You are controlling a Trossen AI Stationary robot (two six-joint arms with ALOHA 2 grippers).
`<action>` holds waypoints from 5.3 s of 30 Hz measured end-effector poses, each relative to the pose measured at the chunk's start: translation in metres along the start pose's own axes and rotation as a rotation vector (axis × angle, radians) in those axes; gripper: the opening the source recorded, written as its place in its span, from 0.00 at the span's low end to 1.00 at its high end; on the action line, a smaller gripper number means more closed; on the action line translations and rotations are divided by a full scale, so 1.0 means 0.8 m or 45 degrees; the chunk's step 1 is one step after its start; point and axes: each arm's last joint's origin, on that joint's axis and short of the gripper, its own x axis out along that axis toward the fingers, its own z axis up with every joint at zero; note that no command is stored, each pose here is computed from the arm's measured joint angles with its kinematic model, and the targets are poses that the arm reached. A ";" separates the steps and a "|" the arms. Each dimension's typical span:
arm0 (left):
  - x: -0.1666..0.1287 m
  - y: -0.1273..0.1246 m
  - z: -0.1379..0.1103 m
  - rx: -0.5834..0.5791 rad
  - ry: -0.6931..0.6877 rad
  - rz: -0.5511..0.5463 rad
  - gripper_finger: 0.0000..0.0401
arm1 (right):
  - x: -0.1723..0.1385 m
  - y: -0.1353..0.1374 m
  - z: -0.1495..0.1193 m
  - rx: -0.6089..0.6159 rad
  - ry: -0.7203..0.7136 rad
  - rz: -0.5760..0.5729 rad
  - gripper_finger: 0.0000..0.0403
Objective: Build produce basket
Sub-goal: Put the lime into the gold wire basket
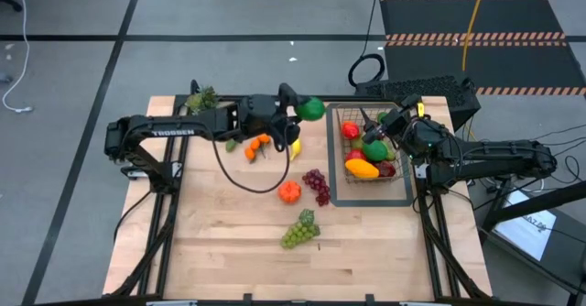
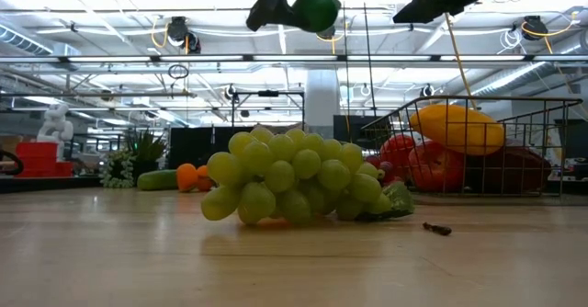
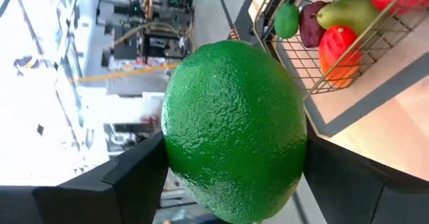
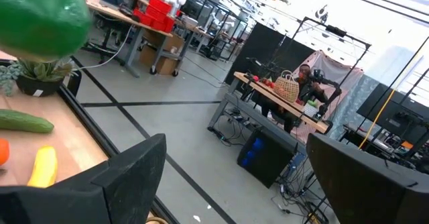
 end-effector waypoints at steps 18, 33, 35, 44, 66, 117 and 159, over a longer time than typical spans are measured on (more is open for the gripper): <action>-0.003 -0.002 0.009 0.130 -0.029 0.003 0.76 | 0.000 0.000 0.000 0.000 0.000 0.000 0.89; -0.003 -0.002 0.009 -0.545 -0.029 -0.005 0.78 | 0.000 0.000 0.000 0.005 -0.001 0.001 0.89; -0.003 -0.002 0.009 -0.649 -0.028 -0.006 0.78 | 0.000 0.000 0.000 0.005 -0.001 0.000 0.89; -0.003 -0.002 0.009 -1.136 -0.024 -0.015 0.80 | 0.000 0.000 0.000 0.005 -0.001 0.000 0.89; -0.013 -0.009 0.030 -1.811 -0.063 -0.084 0.80 | 0.000 0.000 0.000 0.034 -0.002 0.002 0.89; -0.027 -0.040 0.046 -0.430 0.026 -0.231 0.80 | 0.074 0.106 -0.019 1.070 -0.027 1.034 0.89; -0.009 -0.064 0.038 -0.523 0.279 -0.252 0.96 | 0.068 0.073 -0.020 0.904 -0.006 1.056 0.73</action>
